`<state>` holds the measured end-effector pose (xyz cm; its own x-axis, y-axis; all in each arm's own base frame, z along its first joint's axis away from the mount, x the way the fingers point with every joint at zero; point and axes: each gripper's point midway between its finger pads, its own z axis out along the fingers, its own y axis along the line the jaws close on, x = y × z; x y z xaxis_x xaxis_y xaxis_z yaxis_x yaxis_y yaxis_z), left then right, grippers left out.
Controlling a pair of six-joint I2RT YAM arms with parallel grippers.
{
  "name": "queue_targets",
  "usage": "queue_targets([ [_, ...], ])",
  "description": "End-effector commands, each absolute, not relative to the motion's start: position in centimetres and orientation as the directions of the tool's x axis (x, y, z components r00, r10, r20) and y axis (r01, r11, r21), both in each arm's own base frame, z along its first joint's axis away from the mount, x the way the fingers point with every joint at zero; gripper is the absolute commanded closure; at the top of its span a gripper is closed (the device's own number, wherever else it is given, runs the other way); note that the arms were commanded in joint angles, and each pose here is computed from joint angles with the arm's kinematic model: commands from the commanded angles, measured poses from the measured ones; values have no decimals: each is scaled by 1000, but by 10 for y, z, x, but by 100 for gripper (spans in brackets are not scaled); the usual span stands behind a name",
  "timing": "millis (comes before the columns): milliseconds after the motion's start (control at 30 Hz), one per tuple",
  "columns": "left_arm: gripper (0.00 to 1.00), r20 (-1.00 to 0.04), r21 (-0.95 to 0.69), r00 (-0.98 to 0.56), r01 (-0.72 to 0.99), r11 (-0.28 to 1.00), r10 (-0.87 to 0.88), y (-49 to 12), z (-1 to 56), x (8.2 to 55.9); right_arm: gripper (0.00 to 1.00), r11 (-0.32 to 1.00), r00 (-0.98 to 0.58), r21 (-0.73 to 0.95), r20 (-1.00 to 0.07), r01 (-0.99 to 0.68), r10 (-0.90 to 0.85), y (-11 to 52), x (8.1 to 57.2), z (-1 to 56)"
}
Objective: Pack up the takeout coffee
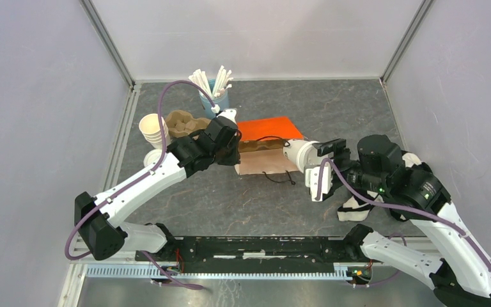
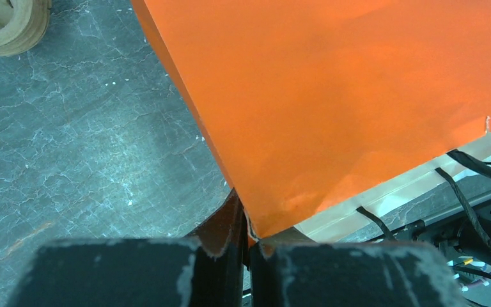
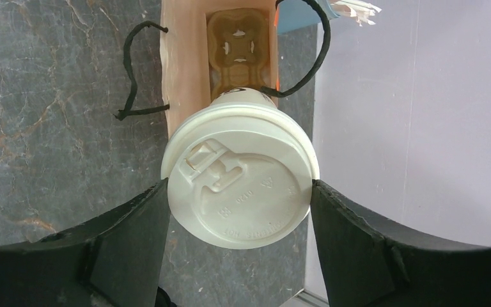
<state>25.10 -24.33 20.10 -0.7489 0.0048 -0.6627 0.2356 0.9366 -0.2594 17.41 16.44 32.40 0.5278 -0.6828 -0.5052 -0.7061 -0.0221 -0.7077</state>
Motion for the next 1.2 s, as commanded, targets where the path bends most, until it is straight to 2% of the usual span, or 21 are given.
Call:
queue_targets([
  [0,91,-701,-296,-713,256,920,-27,-250,224,255,62,-58,565,-720,-490,-692,-664,172,175,321],
  [167,91,-695,-302,-719,254,919,-29,-250,225,254,68,-55,579,-724,-501,-688,-643,181,179,317],
  [533,91,-691,-317,-722,261,912,-34,-256,229,256,71,-48,615,-745,-511,-666,-600,206,194,319],
  [700,91,-685,-331,-728,273,903,-30,-262,231,256,71,-85,613,-724,-509,-685,-604,219,198,306],
  [933,91,-644,-360,-765,285,889,-16,-265,220,244,72,-79,580,-726,-474,-683,-662,230,221,296],
  [1167,91,-646,-364,-763,310,878,2,-264,214,238,71,-159,584,-717,-396,-679,-709,245,228,278],
])
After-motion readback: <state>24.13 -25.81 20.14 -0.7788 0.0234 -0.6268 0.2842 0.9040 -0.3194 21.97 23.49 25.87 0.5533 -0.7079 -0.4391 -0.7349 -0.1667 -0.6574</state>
